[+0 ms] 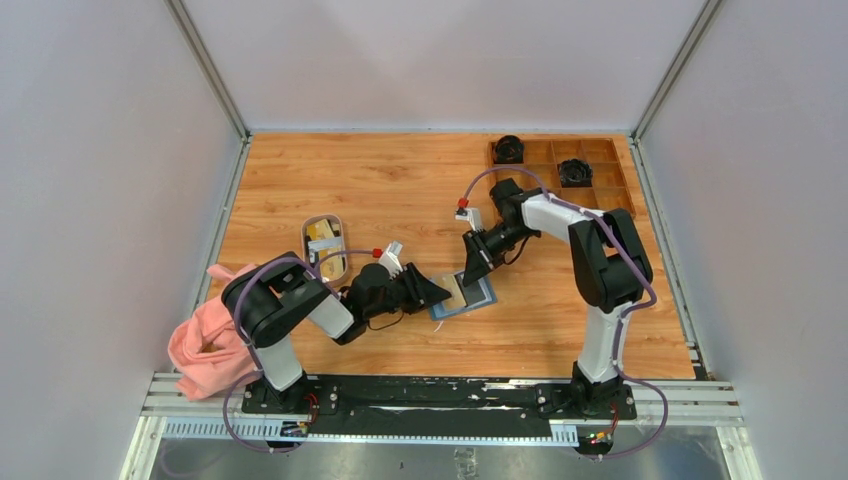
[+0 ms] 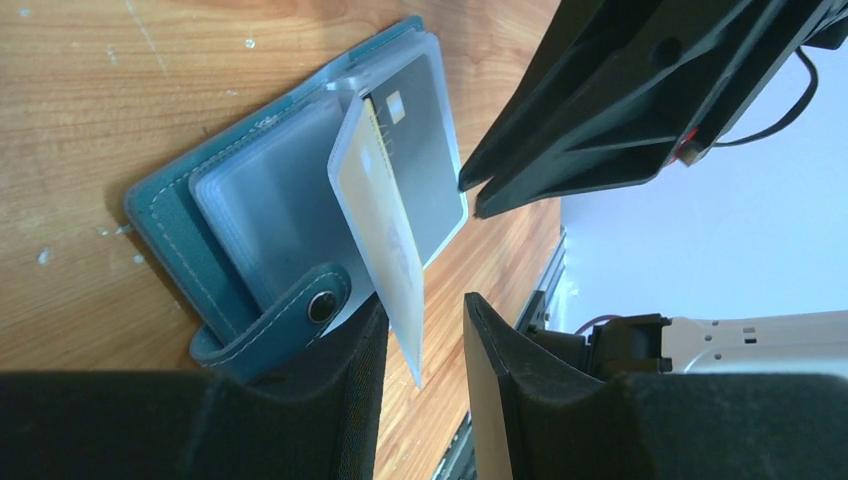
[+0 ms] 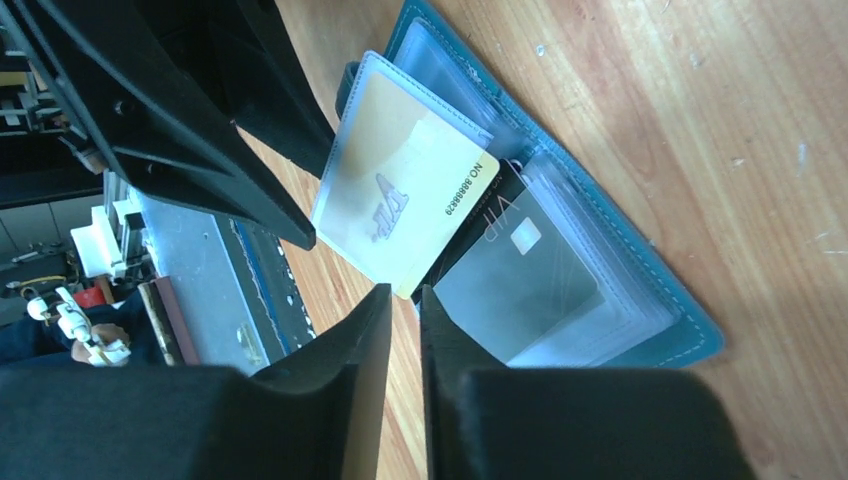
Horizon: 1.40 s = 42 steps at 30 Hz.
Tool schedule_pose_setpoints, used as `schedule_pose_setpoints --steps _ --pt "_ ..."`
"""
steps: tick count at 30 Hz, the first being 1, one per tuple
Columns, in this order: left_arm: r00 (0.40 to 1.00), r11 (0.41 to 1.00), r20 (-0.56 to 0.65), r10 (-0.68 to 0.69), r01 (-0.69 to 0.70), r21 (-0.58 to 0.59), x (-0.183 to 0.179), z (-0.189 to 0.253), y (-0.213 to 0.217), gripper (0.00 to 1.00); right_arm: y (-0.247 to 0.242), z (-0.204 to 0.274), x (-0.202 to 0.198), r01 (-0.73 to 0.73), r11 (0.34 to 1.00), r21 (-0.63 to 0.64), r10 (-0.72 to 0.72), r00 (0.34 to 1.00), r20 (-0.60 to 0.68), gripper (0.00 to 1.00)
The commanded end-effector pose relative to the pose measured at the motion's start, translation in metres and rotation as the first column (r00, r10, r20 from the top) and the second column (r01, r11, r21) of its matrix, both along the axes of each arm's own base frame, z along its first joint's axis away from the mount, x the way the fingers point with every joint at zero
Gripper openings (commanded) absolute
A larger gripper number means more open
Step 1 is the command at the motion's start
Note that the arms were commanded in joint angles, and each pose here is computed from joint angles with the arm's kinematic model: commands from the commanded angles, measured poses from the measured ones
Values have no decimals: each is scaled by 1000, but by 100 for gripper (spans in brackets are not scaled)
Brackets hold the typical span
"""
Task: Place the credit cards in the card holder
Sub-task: Insert the credit card into the card holder.
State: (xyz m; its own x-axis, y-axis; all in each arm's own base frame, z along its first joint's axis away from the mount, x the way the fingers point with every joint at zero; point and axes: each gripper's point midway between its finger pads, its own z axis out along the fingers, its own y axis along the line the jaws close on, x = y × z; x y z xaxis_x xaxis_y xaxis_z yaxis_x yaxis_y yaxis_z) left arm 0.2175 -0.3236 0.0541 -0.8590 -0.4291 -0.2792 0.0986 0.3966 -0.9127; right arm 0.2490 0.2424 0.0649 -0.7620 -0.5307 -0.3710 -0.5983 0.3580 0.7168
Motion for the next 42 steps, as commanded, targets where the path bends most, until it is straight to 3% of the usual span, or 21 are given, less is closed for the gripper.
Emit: schedule_pose_setpoints --steps 1,4,11,17,34,42 --pt "998 999 67 -11 14 -39 7 21 -6 35 7 -11 -8 -44 998 -54 44 999 -7 15" --pt "997 999 74 -14 16 -35 8 24 -6 35 10 -21 -12 -60 994 -91 59 998 -17 8" --pt "995 998 89 -38 42 -39 9 29 -12 37 16 -30 -19 -85 989 -124 81 996 -31 7" --pt "994 997 88 -57 61 -40 12 28 -19 38 5 -12 -3 -28 996 -81 28 1000 5 21" --pt "992 995 84 -91 87 46 28 5 -35 38 -19 26 21 91 989 114 -90 996 -19 31" --pt "986 985 113 -125 109 134 37 -5 -40 40 -35 52 30 107 979 174 -122 989 83 34"
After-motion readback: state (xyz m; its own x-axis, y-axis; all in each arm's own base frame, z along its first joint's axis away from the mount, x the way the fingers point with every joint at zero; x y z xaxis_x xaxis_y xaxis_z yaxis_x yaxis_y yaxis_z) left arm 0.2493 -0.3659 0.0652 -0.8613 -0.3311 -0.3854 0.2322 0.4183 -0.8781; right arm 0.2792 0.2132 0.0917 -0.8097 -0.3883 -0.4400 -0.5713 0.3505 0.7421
